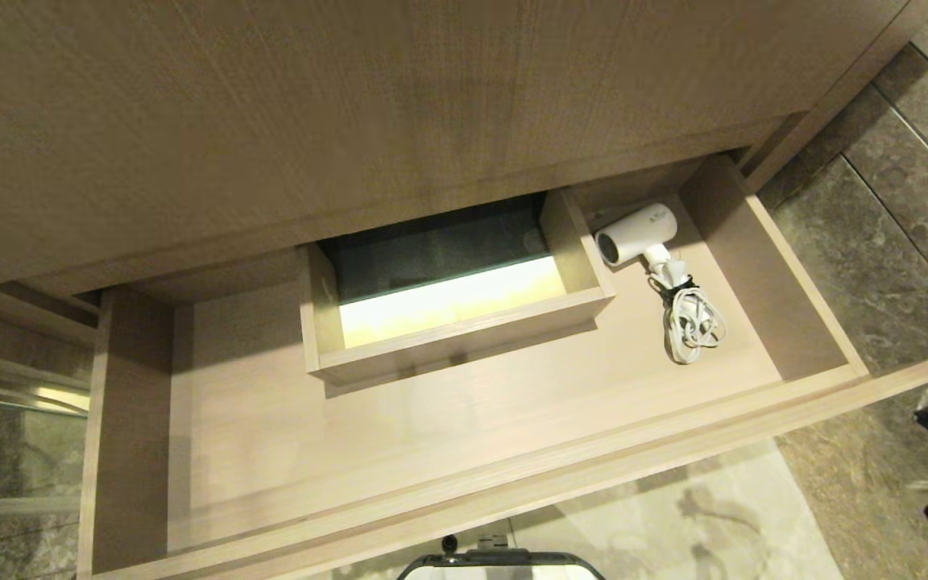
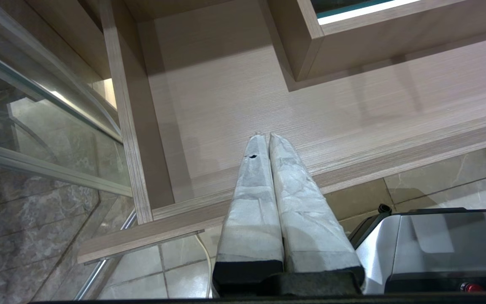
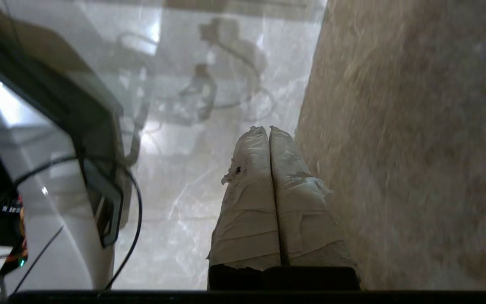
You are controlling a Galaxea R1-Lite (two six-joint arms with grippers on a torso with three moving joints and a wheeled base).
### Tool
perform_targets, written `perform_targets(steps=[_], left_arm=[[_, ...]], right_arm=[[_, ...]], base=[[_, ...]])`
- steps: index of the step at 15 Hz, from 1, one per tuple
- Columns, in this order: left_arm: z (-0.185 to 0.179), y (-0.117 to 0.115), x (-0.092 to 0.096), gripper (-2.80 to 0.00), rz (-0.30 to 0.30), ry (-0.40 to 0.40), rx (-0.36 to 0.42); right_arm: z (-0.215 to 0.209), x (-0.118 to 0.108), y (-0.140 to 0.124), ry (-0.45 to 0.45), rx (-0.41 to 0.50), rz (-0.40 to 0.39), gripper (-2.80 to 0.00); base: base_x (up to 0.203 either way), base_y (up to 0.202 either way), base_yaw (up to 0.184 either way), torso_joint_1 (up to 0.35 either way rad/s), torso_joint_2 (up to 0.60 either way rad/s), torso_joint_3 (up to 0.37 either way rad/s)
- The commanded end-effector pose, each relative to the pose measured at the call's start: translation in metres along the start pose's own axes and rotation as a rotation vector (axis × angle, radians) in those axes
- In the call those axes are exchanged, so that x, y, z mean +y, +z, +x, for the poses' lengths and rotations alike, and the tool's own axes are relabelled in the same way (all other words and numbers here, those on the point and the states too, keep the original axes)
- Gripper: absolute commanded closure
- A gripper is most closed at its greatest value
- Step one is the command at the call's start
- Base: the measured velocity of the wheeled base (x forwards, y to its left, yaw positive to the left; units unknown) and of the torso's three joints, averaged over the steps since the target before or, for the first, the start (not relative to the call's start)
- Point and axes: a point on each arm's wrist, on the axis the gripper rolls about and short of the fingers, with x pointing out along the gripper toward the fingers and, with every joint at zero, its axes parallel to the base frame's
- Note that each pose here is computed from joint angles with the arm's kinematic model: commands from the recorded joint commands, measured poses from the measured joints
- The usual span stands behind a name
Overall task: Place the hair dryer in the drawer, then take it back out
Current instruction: Close the drawer
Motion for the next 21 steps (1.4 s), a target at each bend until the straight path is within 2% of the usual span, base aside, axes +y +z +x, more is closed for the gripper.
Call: perform_targets(steps=[1,7,9,11,13,15,16,19,21], left_arm=[[0.0,0.0,0.0,0.0,0.0,-0.001,0.001],[0.0,0.0,0.0,0.0,0.0,-0.002,0.001],[0.0,0.0,0.0,0.0,0.0,-0.001,0.001],[0.0,0.0,0.0,0.0,0.0,-0.001,0.001],[0.0,0.0,0.0,0.0,0.0,-0.001,0.001],[0.0,0.0,0.0,0.0,0.0,-0.001,0.001],[0.0,0.0,0.0,0.0,0.0,-0.001,0.001],[0.0,0.0,0.0,0.0,0.0,-0.001,0.001],[0.0,0.0,0.0,0.0,0.0,-0.001,0.001]], right_arm=[[0.03,-0.002,0.008,0.031,0.056,-0.006,0.0],[0.057,-0.013,0.034,0.038,0.011,-0.001,0.0],[0.06,-0.018,0.047,0.067,-0.064,0.004,0.0],[0.061,-0.019,0.049,0.07,-0.078,0.004,0.0],[0.063,-0.027,0.068,0.058,-0.187,0.006,0.0],[0.063,-0.028,0.071,0.059,-0.206,0.007,0.0],[0.065,-0.031,0.077,0.057,-0.243,0.029,0.0],[0.065,-0.054,0.141,-0.003,-0.541,0.123,0.0],[0.066,-0.06,0.165,-0.022,-0.659,0.143,0.0]], base=[[0.0,0.0,0.0,0.0,0.0,0.0],[0.0,0.0,0.0,0.0,0.0,0.0],[0.0,0.0,0.0,0.0,0.0,0.0],[0.0,0.0,0.0,0.0,0.0,0.0],[0.0,0.0,0.0,0.0,0.0,0.0],[0.0,0.0,0.0,0.0,0.0,0.0],[0.0,0.0,0.0,0.0,0.0,0.0],[0.0,0.0,0.0,0.0,0.0,0.0],[0.0,0.0,0.0,0.0,0.0,0.0]])
